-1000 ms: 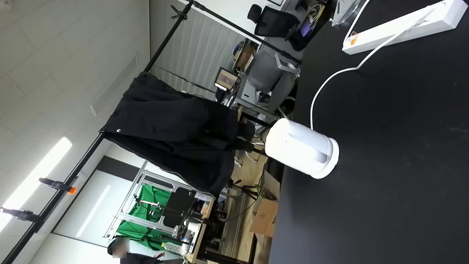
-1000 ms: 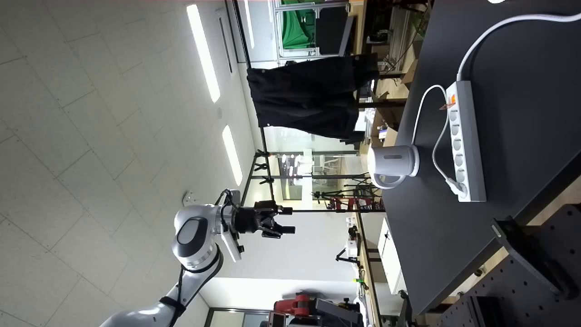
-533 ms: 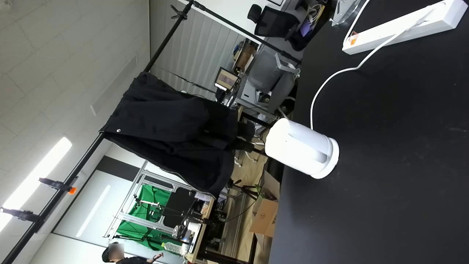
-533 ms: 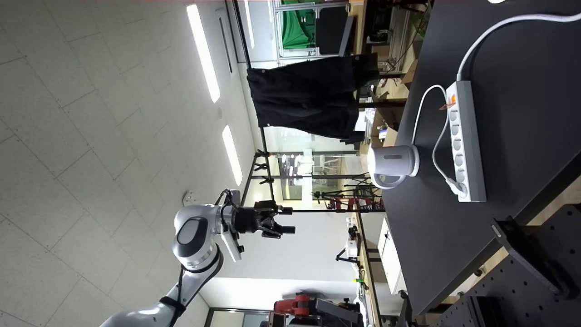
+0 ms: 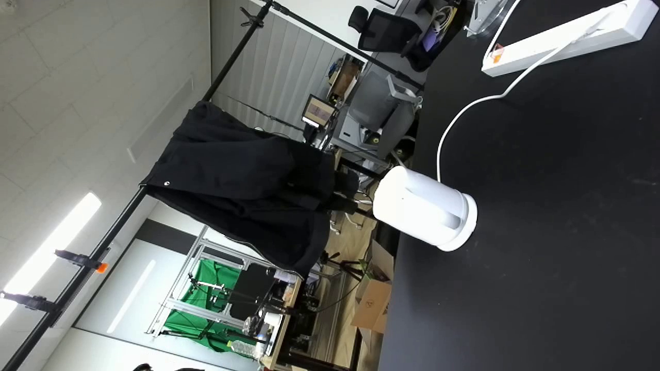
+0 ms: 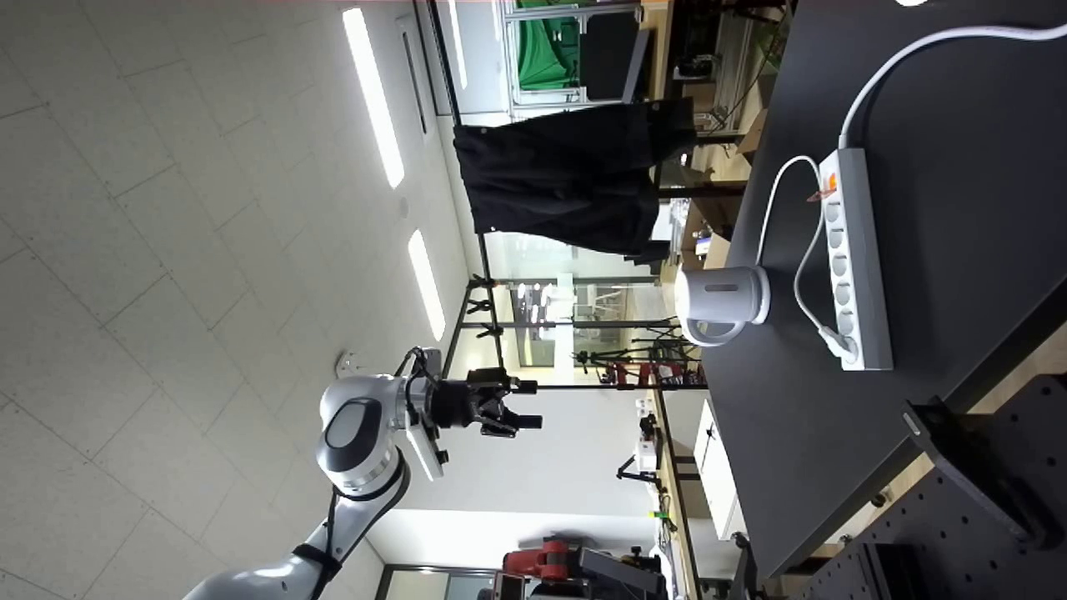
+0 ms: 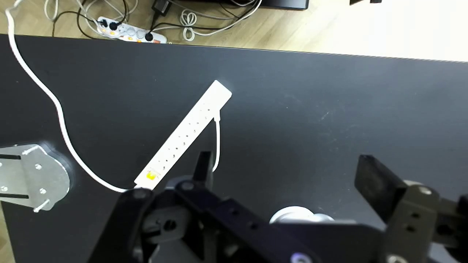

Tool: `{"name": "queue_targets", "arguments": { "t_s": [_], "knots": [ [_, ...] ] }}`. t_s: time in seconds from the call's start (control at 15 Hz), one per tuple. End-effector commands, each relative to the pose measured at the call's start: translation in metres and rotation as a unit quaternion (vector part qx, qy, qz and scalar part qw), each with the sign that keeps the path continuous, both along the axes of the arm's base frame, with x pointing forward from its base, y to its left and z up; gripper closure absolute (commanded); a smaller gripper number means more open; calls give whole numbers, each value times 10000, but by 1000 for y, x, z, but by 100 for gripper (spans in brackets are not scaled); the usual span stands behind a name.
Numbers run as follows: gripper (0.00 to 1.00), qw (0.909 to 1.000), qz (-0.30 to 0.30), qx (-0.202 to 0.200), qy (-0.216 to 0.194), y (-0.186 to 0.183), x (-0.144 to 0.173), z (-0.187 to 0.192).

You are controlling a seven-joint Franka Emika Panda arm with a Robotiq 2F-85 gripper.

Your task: Turn off the switch on the adapter

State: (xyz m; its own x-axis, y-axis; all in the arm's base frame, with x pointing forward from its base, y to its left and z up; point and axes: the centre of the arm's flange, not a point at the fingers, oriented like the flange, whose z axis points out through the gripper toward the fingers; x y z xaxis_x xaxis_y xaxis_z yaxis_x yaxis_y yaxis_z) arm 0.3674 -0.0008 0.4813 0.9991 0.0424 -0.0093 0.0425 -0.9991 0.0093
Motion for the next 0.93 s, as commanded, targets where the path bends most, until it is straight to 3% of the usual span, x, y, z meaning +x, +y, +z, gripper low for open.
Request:
{"name": "queue_targets", "arguments": {
  "t_s": [0.0, 0.13, 0.4, 0.6, 0.87],
  "knots": [
    [0, 10000, 0, 0, 0, 0, 0, 0],
    [0, 10000, 0, 0, 0, 0, 0, 0],
    [0, 9951, -532, -281, -778, -30, 24, -23],
    [0, 9846, -875, -607, -1385, -65, 49, -49],
    [0, 9672, -1434, -911, -1887, -108, 82, -91]
  ]
}}
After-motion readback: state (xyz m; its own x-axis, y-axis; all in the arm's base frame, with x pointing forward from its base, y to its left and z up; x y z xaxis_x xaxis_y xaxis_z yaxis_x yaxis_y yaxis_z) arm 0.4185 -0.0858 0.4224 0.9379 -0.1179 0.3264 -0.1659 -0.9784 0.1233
